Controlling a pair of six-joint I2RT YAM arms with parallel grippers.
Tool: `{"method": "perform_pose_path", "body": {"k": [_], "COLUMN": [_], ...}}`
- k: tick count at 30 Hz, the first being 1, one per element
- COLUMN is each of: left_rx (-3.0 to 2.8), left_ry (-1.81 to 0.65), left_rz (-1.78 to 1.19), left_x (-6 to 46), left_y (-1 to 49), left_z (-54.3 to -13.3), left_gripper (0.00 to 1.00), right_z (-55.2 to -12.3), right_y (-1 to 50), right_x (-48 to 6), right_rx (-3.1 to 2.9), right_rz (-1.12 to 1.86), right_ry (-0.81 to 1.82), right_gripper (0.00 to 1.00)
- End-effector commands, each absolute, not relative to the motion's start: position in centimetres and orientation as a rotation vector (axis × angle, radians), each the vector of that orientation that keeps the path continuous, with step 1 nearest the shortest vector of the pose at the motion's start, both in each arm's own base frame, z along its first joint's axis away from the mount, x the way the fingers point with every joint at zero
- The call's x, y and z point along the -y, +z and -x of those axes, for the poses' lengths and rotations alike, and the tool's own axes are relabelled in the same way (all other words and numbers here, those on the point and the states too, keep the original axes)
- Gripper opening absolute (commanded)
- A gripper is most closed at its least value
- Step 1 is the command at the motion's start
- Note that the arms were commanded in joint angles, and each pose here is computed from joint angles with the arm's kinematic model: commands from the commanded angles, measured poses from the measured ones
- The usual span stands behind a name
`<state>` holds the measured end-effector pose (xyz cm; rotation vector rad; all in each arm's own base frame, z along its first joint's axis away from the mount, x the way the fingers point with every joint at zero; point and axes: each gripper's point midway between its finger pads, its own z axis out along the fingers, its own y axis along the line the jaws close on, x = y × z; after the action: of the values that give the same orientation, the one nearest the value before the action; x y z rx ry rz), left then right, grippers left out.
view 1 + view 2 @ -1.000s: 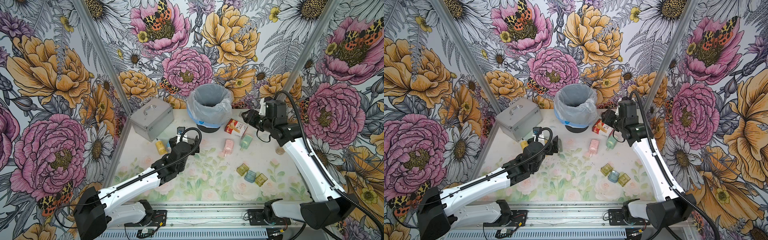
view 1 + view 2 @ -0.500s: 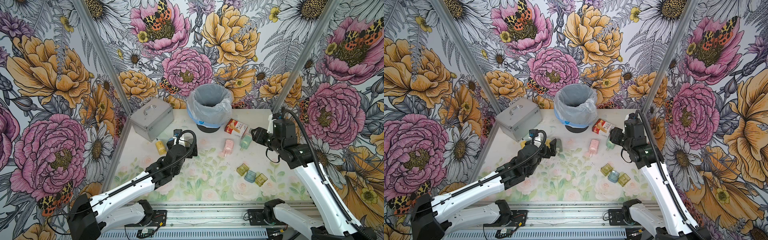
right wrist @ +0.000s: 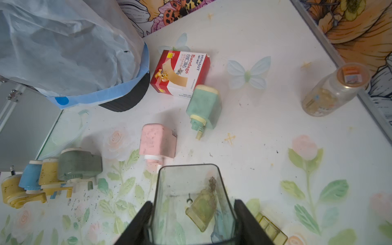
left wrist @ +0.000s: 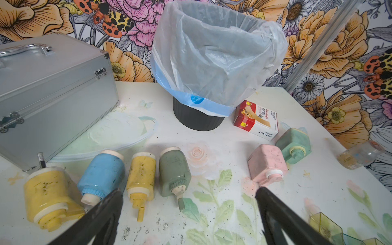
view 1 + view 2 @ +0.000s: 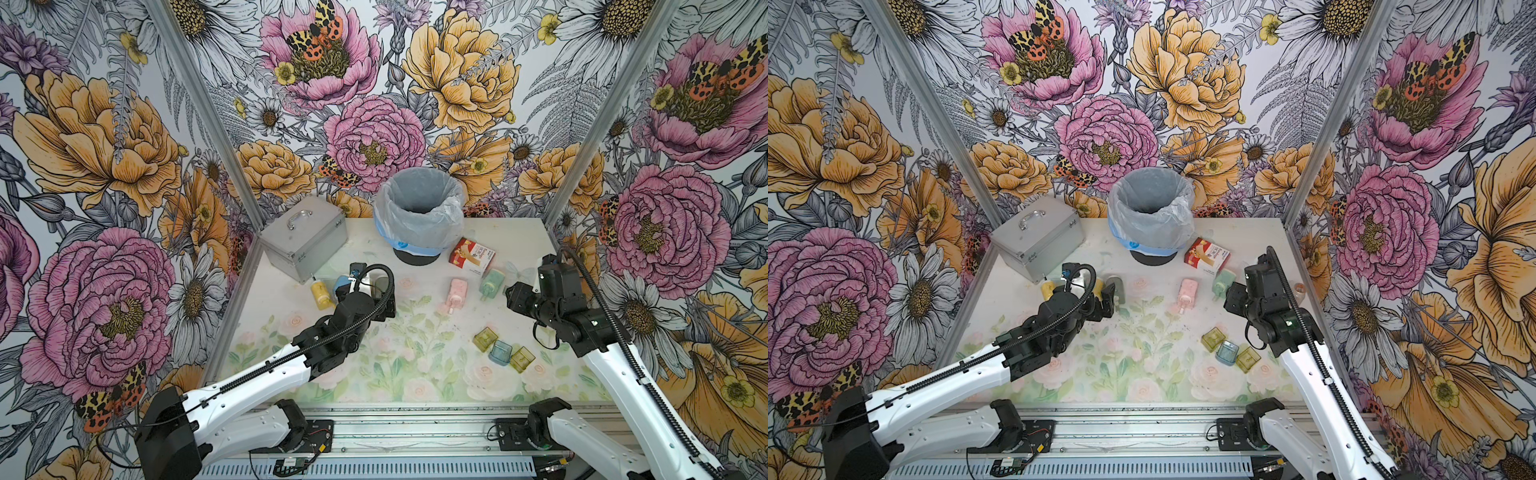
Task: Take out the pencil sharpener tray and clean the shavings
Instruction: Place the container at the center of the board.
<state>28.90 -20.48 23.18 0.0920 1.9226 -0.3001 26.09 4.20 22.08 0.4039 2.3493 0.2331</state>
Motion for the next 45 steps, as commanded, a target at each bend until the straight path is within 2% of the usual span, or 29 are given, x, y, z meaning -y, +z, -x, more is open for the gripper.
{"method": "perform_pose_path", "body": {"k": [1, 18, 33, 45], "left_rx": [-1.915, -1.954, -1.975, -2.0], "left_ry": [-0.331, -0.319, -0.352, -0.373], "left_rz": [-0.133, -0.197, -0.208, -0.226], "left_x": [21.6, 23.8, 25.0, 26.7], "left_y": [22.8, 20.5, 19.7, 18.7], "left_z": [-28.8, -30.1, -30.4, -30.7], "left_gripper": [0.99, 0.99, 0.99, 0.99], "right_z": [-25.3, -21.6, -22.0, -20.8], "right_y": [22.0, 17.6, 13.6, 10.1], "right_x": [-3.5, -5.6, -11.9, -13.4], "right_rx": [-2.313, -2.16, -2.127, -2.13], "right_rz": [-0.439, -0.394, -0.2, -0.173], "right_ry": [0.215, 0.306, 0.415, 0.482], "right_gripper": [0.31, 0.3, 0.31, 0.31]}}
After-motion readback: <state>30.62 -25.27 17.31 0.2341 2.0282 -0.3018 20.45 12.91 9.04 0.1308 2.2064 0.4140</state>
